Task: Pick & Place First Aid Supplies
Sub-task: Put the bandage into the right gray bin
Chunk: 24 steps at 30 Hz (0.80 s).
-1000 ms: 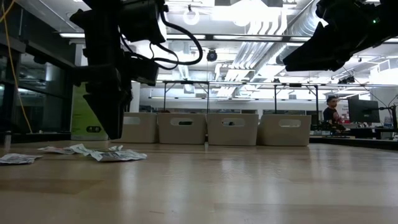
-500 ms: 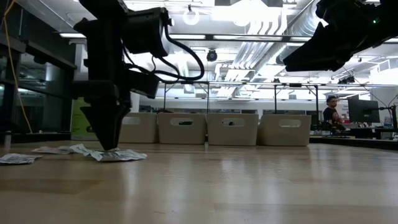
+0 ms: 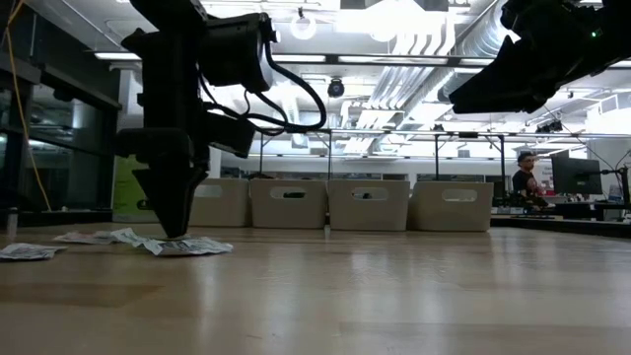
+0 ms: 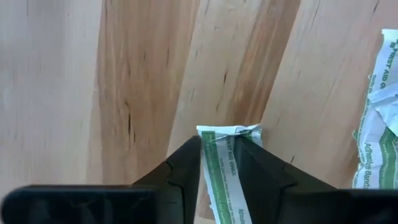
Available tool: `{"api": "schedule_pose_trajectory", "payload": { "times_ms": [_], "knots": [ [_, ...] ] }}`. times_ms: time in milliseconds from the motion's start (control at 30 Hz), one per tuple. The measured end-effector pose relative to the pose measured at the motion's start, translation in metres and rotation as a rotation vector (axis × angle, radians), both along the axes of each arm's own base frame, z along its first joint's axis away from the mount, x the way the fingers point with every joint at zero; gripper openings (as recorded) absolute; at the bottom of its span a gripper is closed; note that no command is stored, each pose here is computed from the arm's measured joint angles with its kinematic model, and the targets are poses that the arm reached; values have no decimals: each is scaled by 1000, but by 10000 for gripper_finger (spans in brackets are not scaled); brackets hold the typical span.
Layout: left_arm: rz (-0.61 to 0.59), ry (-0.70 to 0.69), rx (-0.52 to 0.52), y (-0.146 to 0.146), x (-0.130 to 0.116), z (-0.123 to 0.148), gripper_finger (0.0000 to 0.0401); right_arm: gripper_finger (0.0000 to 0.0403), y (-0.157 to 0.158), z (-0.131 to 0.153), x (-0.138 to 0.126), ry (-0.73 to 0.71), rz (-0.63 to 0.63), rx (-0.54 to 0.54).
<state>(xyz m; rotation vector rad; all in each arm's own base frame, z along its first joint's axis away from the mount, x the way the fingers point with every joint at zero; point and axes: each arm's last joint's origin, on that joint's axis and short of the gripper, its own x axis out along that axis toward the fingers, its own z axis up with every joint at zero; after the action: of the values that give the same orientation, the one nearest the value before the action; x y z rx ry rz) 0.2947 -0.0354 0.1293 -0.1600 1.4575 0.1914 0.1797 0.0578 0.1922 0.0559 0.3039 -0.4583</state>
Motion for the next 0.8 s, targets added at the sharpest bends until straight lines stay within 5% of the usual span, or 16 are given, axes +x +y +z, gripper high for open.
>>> {"api": "schedule_pose_trajectory", "payload": {
  "times_ms": [300, 567, 800],
  "knots": [
    [-2, -3, 11, 0, 0, 0, 9, 247, 0, 0, 0, 1, 0, 0],
    [-1, -51, 8, 0, 1, 14, 2, 247, 0, 0, 0, 2, 0, -1],
    [-22, -193, 130, 1, 17, 47, 1, 247, 0, -1, 0, 6, 0, -3]
  ]
}}
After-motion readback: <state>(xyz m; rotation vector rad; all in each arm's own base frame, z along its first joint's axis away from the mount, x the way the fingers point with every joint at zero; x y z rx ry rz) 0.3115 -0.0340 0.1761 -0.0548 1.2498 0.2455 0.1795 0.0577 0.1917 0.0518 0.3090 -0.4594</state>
